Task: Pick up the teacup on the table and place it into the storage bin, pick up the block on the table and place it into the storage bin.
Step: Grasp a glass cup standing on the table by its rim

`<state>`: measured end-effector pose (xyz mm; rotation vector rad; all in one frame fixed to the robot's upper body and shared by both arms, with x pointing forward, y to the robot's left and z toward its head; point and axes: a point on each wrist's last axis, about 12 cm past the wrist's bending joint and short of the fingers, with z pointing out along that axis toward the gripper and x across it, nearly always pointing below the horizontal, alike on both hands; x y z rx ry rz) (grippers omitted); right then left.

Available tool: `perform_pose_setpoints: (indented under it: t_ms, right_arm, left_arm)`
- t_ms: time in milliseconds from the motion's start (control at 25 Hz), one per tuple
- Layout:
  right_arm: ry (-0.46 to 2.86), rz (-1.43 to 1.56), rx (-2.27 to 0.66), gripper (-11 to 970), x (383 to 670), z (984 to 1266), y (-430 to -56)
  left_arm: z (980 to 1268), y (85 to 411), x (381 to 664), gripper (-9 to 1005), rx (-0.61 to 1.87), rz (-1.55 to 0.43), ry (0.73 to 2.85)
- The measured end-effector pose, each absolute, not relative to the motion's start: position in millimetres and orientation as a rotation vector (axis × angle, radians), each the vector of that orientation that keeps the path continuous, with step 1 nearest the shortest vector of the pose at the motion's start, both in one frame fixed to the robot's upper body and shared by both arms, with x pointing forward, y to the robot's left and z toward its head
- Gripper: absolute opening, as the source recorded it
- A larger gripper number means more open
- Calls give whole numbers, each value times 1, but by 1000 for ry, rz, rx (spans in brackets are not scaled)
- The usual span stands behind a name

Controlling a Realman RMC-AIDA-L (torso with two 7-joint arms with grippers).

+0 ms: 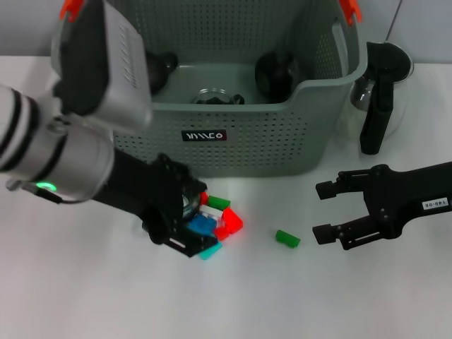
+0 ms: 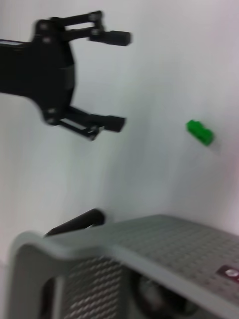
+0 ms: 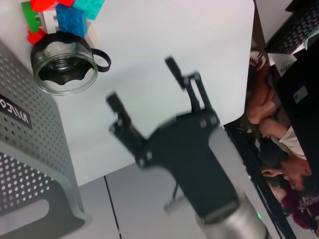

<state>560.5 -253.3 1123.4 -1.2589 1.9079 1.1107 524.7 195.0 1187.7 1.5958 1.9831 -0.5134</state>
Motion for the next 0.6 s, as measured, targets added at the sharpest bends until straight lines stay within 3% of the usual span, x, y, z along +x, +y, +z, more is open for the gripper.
perform_pose_setpoints:
  t_ms: [240,600]
  right_arm:
    - [1906,1113,-1256,946,561,1124,-252]
    - [1914,1115,-1240,946,559,1120,-251]
  left_arm:
    - [1166,184,533,825,1616,-474,2058]
    - [1157,182,550,819,1529,-382,2176]
